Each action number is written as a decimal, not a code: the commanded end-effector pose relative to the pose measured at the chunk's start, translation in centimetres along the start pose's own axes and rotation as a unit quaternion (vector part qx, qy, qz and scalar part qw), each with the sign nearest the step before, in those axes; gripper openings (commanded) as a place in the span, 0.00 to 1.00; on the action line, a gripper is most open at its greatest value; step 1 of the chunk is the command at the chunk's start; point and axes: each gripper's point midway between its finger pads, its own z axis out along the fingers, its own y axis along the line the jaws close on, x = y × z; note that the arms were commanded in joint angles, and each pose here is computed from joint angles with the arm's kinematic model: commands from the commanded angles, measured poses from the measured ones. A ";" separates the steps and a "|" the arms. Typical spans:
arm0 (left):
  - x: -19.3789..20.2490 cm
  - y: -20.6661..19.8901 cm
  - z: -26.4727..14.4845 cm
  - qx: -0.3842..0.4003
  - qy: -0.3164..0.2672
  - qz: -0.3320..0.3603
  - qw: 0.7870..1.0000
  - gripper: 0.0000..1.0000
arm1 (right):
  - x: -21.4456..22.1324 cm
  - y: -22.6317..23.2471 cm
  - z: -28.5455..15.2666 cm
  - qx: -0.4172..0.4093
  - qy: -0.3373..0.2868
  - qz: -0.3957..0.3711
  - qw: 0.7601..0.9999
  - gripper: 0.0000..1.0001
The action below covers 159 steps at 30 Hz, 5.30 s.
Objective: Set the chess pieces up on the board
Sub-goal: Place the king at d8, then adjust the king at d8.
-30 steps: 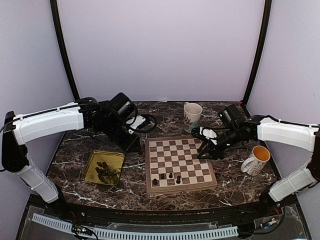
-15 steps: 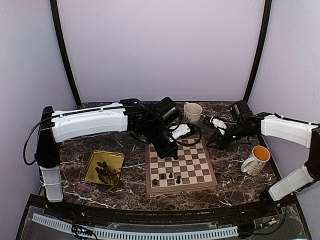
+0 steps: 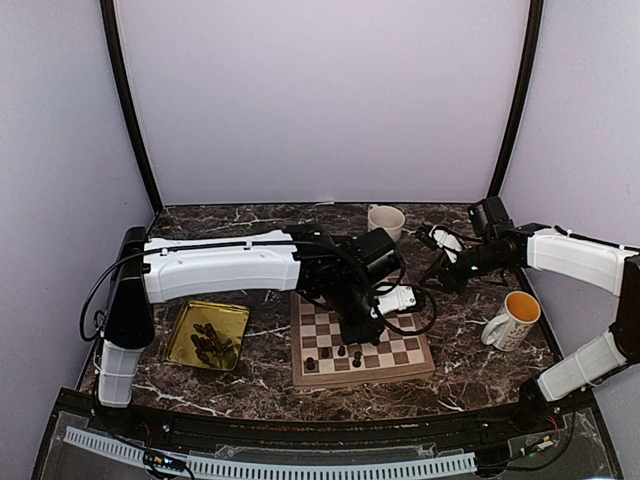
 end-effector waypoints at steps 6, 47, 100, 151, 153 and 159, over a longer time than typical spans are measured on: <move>0.5 -1.4 2.2 0.001 0.037 0.043 0.998 0.11 | -0.9 -0.2 -0.7 0.006 -0.021 -0.011 1.000 0.33; 1.6 -2.5 5.2 0.015 0.068 0.054 0.996 0.23 | -0.3 0.3 0.0 -0.016 -0.010 -0.012 1.000 0.34; 1.3 -1.6 -3.7 -0.031 0.019 0.004 0.999 0.38 | -0.1 1.7 0.3 -0.060 -0.009 -0.012 0.998 0.34; 26.7 23.9 -18.7 -0.418 -0.180 -0.468 0.758 0.98 | 6.5 16.6 8.6 -0.194 0.153 -0.264 0.932 0.05; 26.6 23.9 -18.5 -0.414 -0.177 -0.468 0.760 0.97 | 6.6 16.6 8.6 -0.194 0.154 -0.264 0.932 0.05; 27.4 23.5 -18.3 -0.412 -0.154 -0.484 0.756 0.97 | 7.3 15.9 8.2 -0.177 0.168 -0.267 0.932 0.05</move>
